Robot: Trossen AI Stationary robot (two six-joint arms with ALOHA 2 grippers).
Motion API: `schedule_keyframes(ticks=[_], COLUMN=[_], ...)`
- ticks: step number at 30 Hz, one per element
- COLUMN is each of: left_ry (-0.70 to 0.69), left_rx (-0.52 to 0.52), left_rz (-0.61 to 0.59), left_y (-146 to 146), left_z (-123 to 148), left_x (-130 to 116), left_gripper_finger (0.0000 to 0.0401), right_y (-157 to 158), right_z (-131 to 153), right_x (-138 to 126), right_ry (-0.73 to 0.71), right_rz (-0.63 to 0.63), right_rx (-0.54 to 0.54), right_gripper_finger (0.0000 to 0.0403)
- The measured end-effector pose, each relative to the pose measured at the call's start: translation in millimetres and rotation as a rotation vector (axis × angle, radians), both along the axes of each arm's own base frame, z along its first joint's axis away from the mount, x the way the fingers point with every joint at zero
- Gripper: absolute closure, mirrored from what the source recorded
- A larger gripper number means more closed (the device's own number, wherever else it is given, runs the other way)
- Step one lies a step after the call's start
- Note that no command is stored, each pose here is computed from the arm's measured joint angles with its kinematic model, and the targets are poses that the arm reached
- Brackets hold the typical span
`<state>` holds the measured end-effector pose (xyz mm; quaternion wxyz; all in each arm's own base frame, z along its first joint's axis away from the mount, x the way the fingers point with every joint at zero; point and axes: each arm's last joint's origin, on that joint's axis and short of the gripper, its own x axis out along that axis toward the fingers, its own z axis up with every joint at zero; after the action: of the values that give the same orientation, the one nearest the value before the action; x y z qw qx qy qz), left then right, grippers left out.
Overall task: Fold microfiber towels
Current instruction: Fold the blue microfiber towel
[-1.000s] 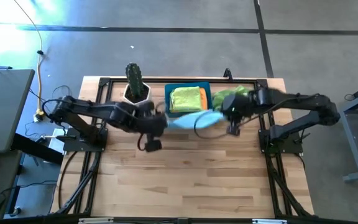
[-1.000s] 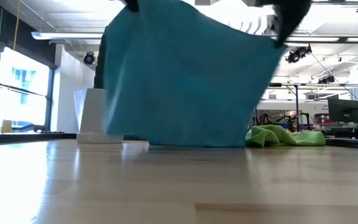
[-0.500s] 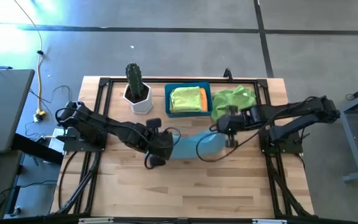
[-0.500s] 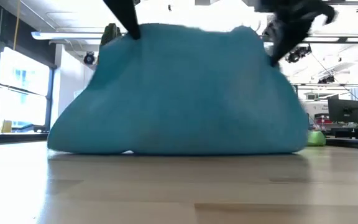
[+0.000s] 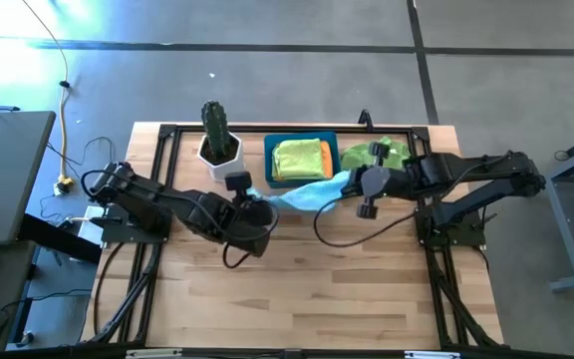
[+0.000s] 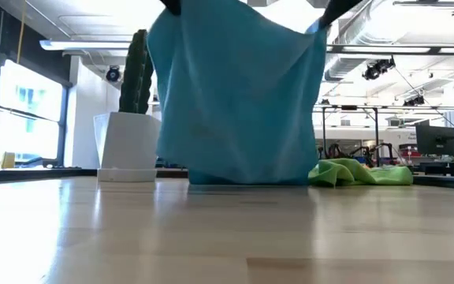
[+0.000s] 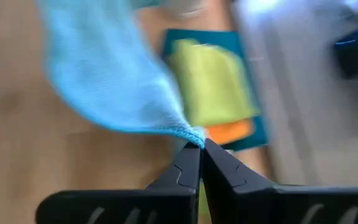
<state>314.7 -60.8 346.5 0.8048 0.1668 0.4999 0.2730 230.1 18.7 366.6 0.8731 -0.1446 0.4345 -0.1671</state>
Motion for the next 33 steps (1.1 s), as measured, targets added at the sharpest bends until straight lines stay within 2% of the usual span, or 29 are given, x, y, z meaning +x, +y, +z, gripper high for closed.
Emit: schedule_keyframes(ticks=[3, 6, 11, 15, 20, 25, 29, 33], left_ry=[0.022, 0.051, 0.09, 0.146, 0.121, 0.068, 0.067, 0.044], left_rx=[-0.151, -0.263, -0.32, -0.37, -0.449, -0.631, -0.788, -0.801], left_rz=[-0.039, -0.046, -0.101, -0.111, -0.033, -0.019, -0.007, 0.069], left_y=[-14, -31, -72, -103, -127, -147, -157, -156], left_z=[-5, -22, -59, -96, -127, -134, -134, -134], left_x=[0, 10, 29, 39, 47, 53, 55, 54], left_gripper_finger=[0.0396, 0.0396, 0.0396, 0.0396, 0.0396, 0.0396, 0.0396, 0.0396], right_y=[10, 24, 57, 86, 110, 115, 116, 109], right_z=[-10, -40, -97, -129, -149, -157, -156, -157], right_x=[-1, -2, -9, -14, -26, -33, -33, -29], right_ry=[0.035, 0.099, 0.171, 0.132, 0.103, 0.13, 0.135, 0.138], right_rz=[0.051, 0.033, 0.021, 0.08, 0.182, 0.152, 0.252, 0.349], right_rx=[0.179, 0.347, 0.554, 0.704, 0.753, 0.773, 0.731, 0.63], right_gripper_finger=[0.0403, 0.0403, 0.0403, 0.0403, 0.0403, 0.0403, 0.0403, 0.0403])
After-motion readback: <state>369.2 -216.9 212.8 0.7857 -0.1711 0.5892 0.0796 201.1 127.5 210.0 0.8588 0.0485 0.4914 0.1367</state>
